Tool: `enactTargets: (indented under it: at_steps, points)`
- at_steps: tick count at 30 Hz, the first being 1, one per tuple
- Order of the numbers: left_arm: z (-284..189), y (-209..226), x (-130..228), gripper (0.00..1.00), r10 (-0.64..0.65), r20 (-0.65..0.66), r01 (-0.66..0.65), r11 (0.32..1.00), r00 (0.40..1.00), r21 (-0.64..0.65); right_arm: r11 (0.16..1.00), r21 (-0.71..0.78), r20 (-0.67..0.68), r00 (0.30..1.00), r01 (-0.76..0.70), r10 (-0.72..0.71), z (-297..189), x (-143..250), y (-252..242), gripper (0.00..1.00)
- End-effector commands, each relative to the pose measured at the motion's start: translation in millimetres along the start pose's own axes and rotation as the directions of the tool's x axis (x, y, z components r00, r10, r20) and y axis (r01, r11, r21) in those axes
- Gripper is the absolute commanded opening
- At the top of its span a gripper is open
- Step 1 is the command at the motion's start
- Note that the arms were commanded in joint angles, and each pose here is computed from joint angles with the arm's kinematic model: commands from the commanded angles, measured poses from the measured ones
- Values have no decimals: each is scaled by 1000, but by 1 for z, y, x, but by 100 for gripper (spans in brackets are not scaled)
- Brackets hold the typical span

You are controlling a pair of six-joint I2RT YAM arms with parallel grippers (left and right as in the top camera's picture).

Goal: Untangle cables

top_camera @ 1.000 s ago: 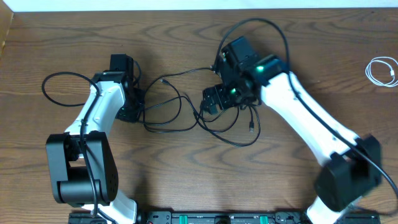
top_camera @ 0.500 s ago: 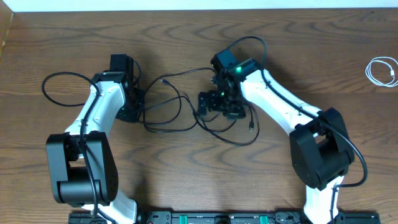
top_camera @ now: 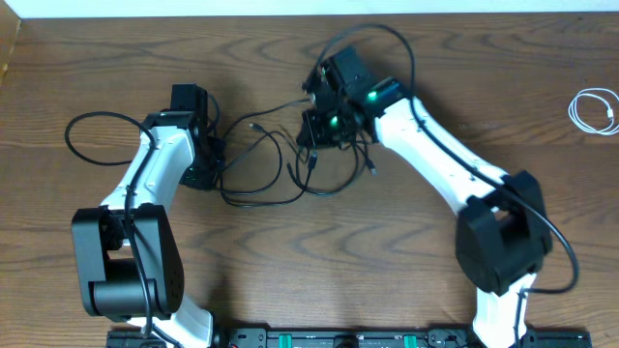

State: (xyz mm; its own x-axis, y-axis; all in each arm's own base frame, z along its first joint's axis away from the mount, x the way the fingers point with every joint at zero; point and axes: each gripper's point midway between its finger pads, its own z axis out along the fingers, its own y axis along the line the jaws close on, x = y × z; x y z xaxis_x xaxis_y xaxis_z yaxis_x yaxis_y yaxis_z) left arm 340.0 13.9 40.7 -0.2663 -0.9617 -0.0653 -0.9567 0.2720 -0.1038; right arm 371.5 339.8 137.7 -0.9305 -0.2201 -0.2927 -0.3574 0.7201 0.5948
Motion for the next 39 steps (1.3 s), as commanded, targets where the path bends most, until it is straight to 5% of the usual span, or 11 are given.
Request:
enactTargets:
  at_steps: [1,8,14,39]
  points:
    - [3,4,-3,8,2,12,-2,1000,1000,-18,921,-59,202,908,386,-367,-78,-28,77,1]
    - [3,4,-3,8,2,12,-2,1000,1000,-18,832,234,364,748,503,-555,-159,-43,100,1]
    - [3,4,-3,8,2,12,-2,1000,1000,-18,815,327,454,677,478,-579,-202,-52,111,1]
    - [3,2,-4,9,2,16,-2,1000,1000,-11,852,299,397,756,430,-521,-193,-34,98,1]
